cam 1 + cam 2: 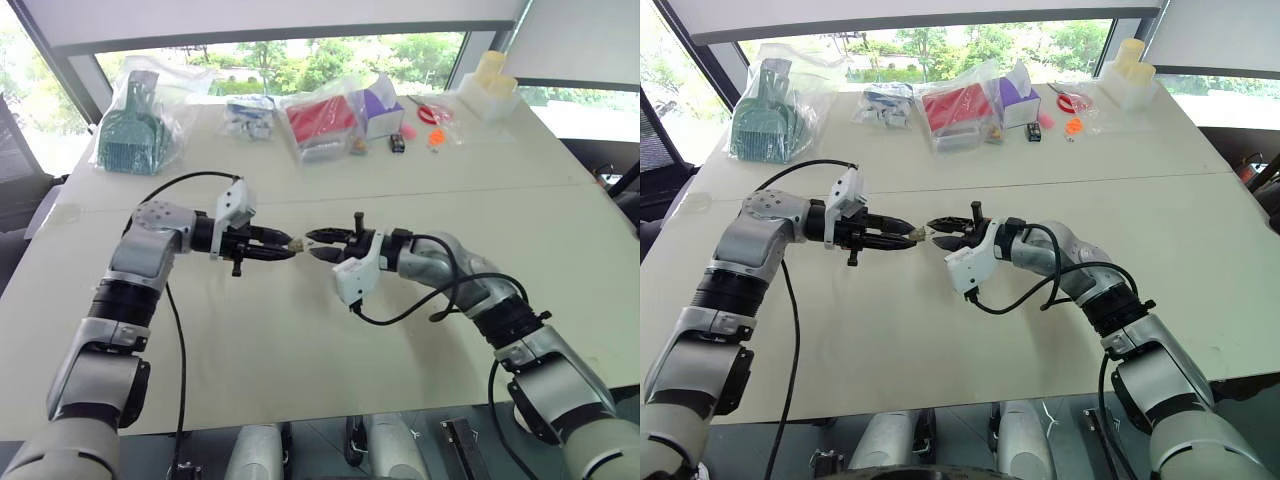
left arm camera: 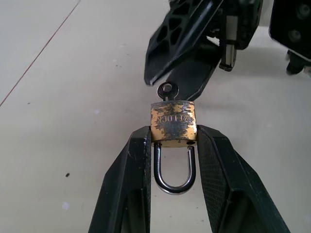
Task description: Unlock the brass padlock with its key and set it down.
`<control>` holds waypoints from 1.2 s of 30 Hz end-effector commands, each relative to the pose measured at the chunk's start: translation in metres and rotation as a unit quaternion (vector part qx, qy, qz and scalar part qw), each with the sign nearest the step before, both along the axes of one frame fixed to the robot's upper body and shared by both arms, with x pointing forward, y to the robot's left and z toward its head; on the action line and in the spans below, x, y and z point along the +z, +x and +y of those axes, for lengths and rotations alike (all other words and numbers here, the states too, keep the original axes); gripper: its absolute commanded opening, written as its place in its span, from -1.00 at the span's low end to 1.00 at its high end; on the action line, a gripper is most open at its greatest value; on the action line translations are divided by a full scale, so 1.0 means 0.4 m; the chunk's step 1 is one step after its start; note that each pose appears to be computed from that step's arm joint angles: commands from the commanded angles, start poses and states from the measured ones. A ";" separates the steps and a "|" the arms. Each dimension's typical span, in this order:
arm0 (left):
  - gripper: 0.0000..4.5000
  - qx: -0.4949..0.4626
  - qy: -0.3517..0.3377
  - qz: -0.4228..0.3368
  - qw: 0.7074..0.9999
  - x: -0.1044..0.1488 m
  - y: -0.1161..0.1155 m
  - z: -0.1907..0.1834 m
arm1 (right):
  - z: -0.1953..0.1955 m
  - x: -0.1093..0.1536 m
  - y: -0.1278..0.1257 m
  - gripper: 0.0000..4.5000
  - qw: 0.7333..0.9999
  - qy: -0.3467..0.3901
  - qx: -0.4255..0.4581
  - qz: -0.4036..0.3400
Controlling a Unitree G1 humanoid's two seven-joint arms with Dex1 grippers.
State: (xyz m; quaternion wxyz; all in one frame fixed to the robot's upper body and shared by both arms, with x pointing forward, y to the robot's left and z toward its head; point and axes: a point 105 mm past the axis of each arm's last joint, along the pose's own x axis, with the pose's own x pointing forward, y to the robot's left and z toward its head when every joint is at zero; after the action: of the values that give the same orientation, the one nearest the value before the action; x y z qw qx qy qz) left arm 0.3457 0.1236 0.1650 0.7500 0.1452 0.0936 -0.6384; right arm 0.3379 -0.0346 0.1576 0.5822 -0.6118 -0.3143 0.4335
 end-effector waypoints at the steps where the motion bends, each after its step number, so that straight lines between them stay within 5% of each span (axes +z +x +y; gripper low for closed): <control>1: -0.65 -0.011 -0.010 -0.027 1.000 0.049 -0.003 -0.004 | -0.001 0.034 -0.006 0.48 0.999 0.019 0.009 -0.028; 15: -0.65 -0.023 -0.011 -0.025 0.999 0.046 -0.013 -0.026 | 0.042 0.030 -0.031 0.48 0.998 0.030 0.041 -0.032; 18: -0.65 -0.025 -0.012 -0.024 0.999 0.048 -0.015 -0.029 | 0.046 0.031 -0.031 0.11 0.998 0.030 0.043 -0.032; 23: -0.65 -0.029 -0.014 -0.022 0.999 0.046 -0.017 -0.038 | 0.053 0.037 -0.030 -0.99 0.998 0.032 0.047 -0.036; 34: -0.65 -0.021 -0.013 -0.023 0.999 0.039 -0.016 -0.037 | 0.050 0.036 -0.028 -0.99 0.998 0.033 0.041 -0.035; 36: -0.19 -0.011 -0.010 -0.025 1.000 0.036 -0.012 -0.031 | 0.048 0.035 -0.027 -1.00 0.998 0.032 0.039 -0.034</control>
State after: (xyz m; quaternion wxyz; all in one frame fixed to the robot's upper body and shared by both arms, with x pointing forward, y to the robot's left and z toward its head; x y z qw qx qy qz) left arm 0.3419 0.1154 0.1684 0.7474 0.1408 0.0926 -0.6426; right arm 0.3299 -0.0204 0.1562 0.5718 -0.6026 -0.3449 0.4370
